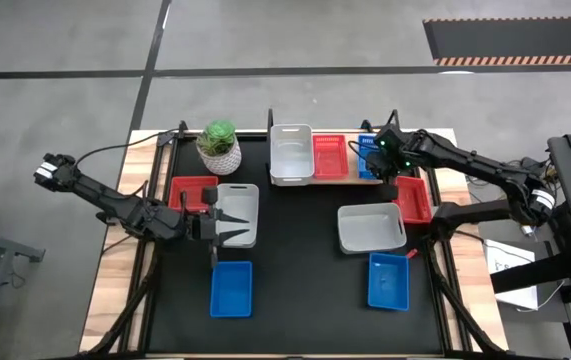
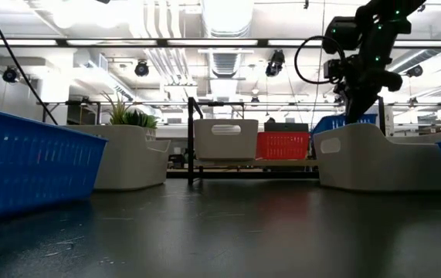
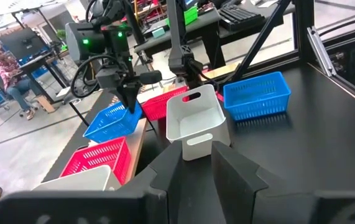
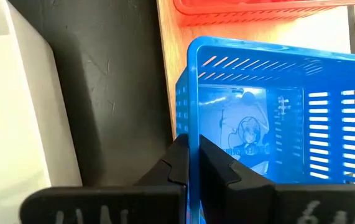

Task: Stack baskets on shelf by color
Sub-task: Put the middle blue bin on the shelf

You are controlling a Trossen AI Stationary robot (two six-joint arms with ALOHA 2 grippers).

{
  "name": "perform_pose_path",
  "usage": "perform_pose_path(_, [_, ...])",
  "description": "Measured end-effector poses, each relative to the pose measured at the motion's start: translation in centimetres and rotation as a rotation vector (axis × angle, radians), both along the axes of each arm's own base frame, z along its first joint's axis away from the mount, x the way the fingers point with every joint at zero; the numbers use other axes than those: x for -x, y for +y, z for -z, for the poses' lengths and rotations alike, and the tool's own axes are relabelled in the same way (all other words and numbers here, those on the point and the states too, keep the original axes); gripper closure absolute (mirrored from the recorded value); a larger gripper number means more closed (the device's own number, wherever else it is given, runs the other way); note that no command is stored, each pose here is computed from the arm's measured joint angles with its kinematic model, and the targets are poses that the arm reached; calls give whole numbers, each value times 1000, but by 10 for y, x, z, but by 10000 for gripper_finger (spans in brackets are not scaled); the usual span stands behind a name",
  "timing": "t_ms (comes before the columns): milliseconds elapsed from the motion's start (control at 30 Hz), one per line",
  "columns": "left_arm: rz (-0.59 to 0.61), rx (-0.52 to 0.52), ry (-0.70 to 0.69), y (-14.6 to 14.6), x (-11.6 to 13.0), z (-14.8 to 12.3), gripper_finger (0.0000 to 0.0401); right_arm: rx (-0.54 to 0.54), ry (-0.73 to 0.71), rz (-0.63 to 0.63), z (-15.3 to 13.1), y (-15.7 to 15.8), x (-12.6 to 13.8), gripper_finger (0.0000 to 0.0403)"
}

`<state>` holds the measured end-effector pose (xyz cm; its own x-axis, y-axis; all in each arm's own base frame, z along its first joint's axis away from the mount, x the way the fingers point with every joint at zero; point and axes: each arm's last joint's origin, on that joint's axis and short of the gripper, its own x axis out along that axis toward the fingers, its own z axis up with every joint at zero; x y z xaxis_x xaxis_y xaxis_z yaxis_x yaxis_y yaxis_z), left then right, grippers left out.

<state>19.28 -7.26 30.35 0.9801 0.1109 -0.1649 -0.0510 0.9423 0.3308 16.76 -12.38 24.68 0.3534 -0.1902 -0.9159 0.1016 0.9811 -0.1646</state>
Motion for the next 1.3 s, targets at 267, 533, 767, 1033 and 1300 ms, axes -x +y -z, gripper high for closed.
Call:
perform_pose_path(267, [0, 0, 1, 0, 0, 0, 331, -10, 20, 4, 13, 2, 2, 394])
perform_pose_path(533, [0, 6, -14, 0, 0, -1, 331, -7, 19, 3, 15, 2, 2, 394])
perform_pose_path(767, [0, 8, -18, 0, 0, -1, 331, 75, -73, -30, 10, -5, -6, 394])
perform_pose_path(1033, [0, 8, -18, 0, 0, -1, 331, 64, -87, -17, 13, -4, -6, 394])
perform_pose_path(1300, [0, 8, -18, 0, 0, -1, 331, 43, -43, -25, 28, -1, -2, 382])
